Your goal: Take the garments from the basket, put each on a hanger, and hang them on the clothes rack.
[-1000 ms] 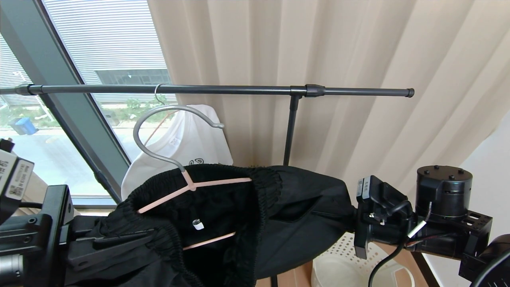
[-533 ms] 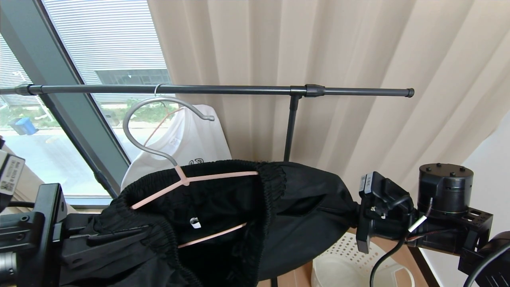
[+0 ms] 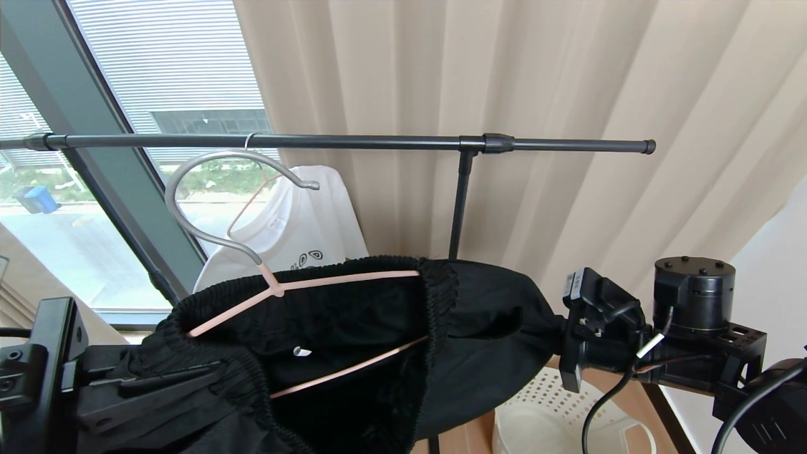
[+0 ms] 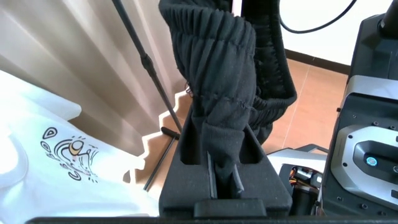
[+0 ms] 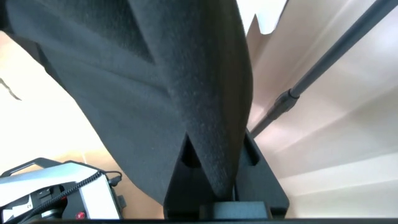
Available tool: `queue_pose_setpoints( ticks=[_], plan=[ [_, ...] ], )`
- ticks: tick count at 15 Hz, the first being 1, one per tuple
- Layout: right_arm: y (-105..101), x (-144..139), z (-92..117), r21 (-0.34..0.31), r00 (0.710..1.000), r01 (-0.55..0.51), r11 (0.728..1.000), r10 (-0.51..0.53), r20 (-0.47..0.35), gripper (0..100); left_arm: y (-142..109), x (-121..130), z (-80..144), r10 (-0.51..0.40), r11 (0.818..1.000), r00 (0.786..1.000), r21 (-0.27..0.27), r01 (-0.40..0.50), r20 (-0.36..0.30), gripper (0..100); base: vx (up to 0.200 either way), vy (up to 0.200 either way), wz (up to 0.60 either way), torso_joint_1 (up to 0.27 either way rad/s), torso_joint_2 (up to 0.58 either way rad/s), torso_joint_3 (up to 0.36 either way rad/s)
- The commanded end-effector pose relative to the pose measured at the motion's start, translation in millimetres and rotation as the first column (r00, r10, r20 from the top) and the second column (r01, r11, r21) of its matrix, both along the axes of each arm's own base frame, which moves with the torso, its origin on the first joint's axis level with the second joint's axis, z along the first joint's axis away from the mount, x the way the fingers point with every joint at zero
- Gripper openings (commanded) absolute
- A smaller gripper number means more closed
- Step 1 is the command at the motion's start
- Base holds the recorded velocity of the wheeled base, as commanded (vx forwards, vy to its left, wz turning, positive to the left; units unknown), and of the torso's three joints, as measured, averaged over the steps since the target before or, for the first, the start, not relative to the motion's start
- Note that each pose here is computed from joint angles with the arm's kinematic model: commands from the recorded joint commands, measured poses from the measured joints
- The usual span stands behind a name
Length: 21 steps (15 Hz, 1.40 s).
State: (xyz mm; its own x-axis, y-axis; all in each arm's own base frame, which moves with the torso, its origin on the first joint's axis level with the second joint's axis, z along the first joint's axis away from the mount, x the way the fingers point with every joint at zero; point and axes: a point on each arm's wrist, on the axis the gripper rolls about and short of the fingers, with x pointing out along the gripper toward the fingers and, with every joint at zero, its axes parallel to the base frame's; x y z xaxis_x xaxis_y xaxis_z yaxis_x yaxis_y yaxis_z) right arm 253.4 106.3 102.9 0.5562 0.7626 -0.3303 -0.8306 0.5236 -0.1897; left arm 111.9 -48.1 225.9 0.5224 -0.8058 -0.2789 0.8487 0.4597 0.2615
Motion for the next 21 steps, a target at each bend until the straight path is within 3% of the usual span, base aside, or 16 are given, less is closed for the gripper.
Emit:
queue_pose_setpoints(
  ticks=[1,12,13,17,21],
  plan=[
    [-0.7,2.0,-2.1,-0.003,1.000,0.005,1.000,-0.005,-0.006,0,0.8,-2.4,1.1,0.000,1.000,1.000,-0.003,0.000,0.011,0,0.000,0.000,0.00,0.000,0.00,0.000],
    [-6.4,7.5,-3.5,-0.003,0.999,0.031,1.000,-0.031,-0.008,0,1.4,-3.4,0.3,0.013,1.000,1.000,-0.018,-0.013,-0.013,0,0.000,0.000,0.00,0.000,0.00,0.000],
    [-6.2,6.8,-4.1,-0.005,1.000,0.029,1.000,-0.029,-0.010,100,1.4,-3.4,0.2,0.013,1.000,1.000,-0.018,-0.013,-0.015,0,0.000,0.000,0.00,0.000,0.00,0.000],
    [-7.4,3.3,2.6,0.003,1.000,0.029,1.000,-0.029,0.012,100,4.3,-1.2,-1.6,0.045,0.999,0.999,-0.017,-0.045,-0.027,0,0.000,0.000,0.00,0.000,0.00,0.000],
    [-14.0,-17.9,28.1,0.035,0.995,0.020,0.999,-0.023,0.095,100,10.7,6.9,-8.2,0.123,0.992,0.990,-0.005,-0.124,-0.067,0,0.000,0.000,0.00,0.000,0.00,0.000]
  ],
)
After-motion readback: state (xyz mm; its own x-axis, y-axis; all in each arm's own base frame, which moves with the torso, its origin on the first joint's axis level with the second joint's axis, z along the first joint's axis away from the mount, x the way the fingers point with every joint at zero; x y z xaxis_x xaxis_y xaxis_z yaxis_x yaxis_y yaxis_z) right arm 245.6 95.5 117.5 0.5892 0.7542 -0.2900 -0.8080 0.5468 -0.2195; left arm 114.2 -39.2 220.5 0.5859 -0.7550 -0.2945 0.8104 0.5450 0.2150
